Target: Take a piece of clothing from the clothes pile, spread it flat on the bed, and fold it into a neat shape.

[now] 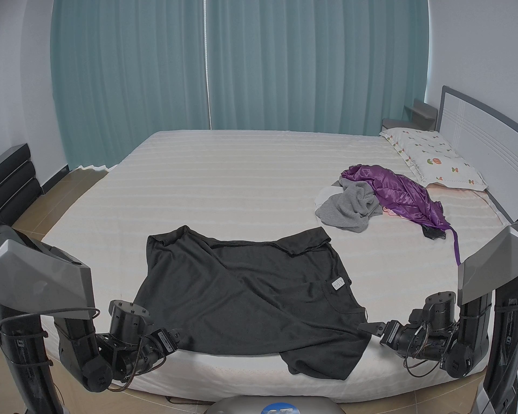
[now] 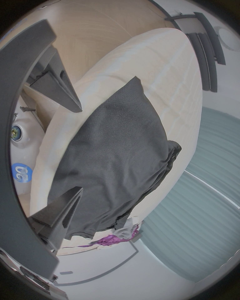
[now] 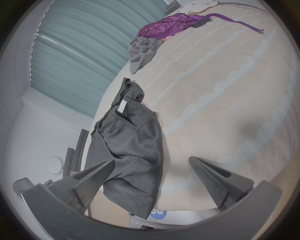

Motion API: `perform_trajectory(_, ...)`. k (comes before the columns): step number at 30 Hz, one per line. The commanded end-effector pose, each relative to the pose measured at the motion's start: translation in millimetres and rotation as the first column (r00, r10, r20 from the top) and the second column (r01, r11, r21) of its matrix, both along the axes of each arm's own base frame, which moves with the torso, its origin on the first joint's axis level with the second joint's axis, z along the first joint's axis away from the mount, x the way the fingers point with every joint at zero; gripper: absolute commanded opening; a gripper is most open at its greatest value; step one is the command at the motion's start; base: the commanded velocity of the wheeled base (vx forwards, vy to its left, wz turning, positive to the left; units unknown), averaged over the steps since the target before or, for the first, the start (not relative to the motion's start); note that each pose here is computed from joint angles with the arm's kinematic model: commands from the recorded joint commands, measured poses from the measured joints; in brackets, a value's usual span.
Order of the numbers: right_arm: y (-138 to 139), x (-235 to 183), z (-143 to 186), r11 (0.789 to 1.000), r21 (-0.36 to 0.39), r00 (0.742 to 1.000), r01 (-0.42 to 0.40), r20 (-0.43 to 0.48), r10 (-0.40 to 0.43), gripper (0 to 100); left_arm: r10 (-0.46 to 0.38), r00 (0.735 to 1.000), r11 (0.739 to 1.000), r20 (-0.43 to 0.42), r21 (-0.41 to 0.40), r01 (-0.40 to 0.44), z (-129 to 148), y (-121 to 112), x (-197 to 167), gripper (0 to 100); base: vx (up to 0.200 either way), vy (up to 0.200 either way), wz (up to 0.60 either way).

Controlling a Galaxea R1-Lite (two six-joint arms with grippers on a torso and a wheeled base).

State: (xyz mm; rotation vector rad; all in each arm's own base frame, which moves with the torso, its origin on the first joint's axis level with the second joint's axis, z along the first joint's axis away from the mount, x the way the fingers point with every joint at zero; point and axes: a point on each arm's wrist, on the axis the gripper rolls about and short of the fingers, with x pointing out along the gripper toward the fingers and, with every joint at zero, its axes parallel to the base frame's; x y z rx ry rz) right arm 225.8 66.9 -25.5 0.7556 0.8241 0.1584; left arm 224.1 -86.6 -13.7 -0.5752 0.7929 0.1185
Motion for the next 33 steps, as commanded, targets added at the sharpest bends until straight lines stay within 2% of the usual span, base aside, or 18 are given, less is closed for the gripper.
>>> perform_trajectory(1, 0.5, 1.2, 1.0, 1.0, 0.005, 1.0, -0.001, 0.014, 0.001, 100, 0.034, 0.999, 0.999, -0.002, -0.012, -0.034, -7.9, -2.0, 9.9, 100, 0.0, 0.0, 0.0)
perform_trajectory(10, 0.1, 1.1, 0.5, 1.0, 0.004, 1.0, 0.001, 0.011, -0.001, 100, 0.148, 0.985, 0.986, 0.091, 0.059, -0.153, -7.0, 12.3, 26.0, 100, 0.0, 0.0, 0.0)
perform_trajectory(15, 0.1, 1.2, 0.7, 1.0, 0.005, 1.0, 0.001, 0.013, -0.001, 100, 0.187, 0.963, 0.972, 0.194, 0.106, -0.21, 0.2, 22.2, 32.8, 100, 0.0, 0.0, 0.0)
perform_trajectory(19, 0.1, 1.3, 1.0, 1.0, 0.005, 1.0, 0.001, 0.014, -0.001, 100, 0.2, 0.951, 0.964, 0.235, 0.127, -0.234, 4.4, 28.2, 35.7, 100, 0.0, 0.0, 0.0)
perform_trajectory(20, 0.1, 1.3, 1.0, 1.0, 0.005, 1.0, 0.001, 0.014, -0.001, 100, 0.215, 0.941, 0.952, 0.262, 0.161, -0.262, 8.3, 35.8, 37.5, 100, 0.0, 0.0, 0.0)
perform_trajectory(23, 0.1, 1.3, 1.4, 1.0, 0.005, 1.0, 0.001, 0.016, -0.001, 100, 0.211, 0.934, 0.944, 0.287, 0.187, -0.271, 16.4, 41.9, 35.0, 100, 0.0, 0.0, 0.0)
perform_trajectory(28, 0.1, 1.2, 0.9, 1.0, 0.005, 1.0, 0.001, 0.013, -0.001, 100, 0.204, 0.92, 0.949, 0.333, 0.163, -0.27, 34.9, 43.7, 29.2, 100, 0.0, 0.0, 0.0)
perform_trajectory(31, 0.1, 1.3, 1.0, 1.0, 0.005, 1.0, 0.001, 0.014, -0.001, 100, 0.18, 0.933, 0.96, 0.31, 0.153, -0.236, 31.7, 43.7, 27.3, 100, 0.0, 0.0, 0.0)
perform_trajectory(33, 0.5, 1.1, 0.9, 1.0, 0.005, 1.0, -0.001, 0.013, 0.001, 100, 0.159, 0.951, 0.969, 0.265, 0.145, -0.202, 21.9, 45.1, 26.7, 100, 0.0, 0.0, 0.0)
